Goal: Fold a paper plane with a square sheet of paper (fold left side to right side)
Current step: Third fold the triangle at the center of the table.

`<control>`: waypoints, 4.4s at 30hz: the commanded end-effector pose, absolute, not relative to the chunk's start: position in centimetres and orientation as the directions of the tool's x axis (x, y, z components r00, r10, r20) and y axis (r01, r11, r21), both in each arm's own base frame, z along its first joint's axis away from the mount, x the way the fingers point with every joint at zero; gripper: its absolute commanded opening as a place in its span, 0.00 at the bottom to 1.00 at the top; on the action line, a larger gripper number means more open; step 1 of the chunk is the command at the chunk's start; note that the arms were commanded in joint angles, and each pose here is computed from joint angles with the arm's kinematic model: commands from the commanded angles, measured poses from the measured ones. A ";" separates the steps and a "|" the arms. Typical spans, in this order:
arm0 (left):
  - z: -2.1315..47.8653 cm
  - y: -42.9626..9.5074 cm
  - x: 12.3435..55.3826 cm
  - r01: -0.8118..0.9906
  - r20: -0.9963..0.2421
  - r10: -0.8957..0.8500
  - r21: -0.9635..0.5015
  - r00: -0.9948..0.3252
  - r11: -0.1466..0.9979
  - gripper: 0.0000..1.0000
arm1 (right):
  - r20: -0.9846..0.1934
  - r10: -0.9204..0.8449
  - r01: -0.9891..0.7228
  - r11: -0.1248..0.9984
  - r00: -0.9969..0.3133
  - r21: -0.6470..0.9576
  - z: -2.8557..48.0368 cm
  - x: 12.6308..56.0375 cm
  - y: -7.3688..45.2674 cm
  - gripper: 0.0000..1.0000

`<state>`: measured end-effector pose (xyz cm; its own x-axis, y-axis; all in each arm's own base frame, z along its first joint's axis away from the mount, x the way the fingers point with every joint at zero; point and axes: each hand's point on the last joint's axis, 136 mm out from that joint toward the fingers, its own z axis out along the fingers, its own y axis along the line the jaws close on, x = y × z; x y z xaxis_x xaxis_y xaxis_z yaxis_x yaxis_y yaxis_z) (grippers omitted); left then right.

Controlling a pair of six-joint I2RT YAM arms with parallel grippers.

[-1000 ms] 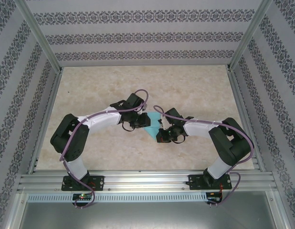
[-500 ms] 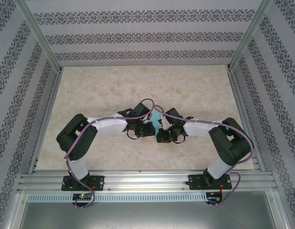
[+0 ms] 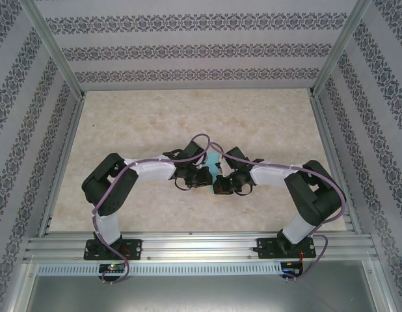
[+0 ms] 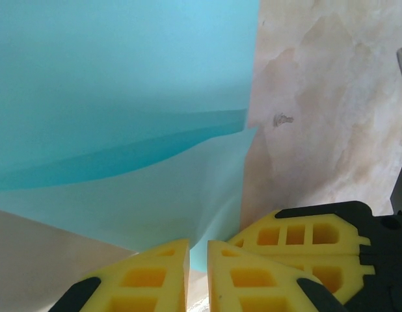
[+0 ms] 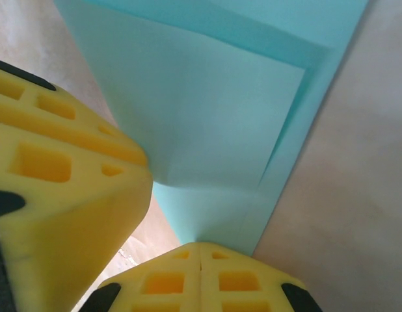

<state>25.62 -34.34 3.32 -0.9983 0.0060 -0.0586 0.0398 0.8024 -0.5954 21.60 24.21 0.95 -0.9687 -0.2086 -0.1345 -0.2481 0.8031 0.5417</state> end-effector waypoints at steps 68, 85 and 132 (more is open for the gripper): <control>7.9 -30.5 30.0 0.139 -0.229 -0.004 -0.605 -0.973 0.784 0.17 | 0.010 -0.154 -0.135 0.890 -0.988 0.435 -2.3 20.0 20.3 0.00; 1.6 -32.7 29.5 0.110 -0.144 0.039 -0.529 -0.989 0.842 0.16 | -0.056 -0.116 -0.128 0.866 -0.992 0.483 -0.2 21.5 21.3 0.00; -1.7 -31.0 29.3 0.071 -0.100 0.031 -0.429 -0.994 0.901 0.14 | 0.055 0.093 0.107 0.829 -0.994 0.549 0.5 21.4 21.6 0.00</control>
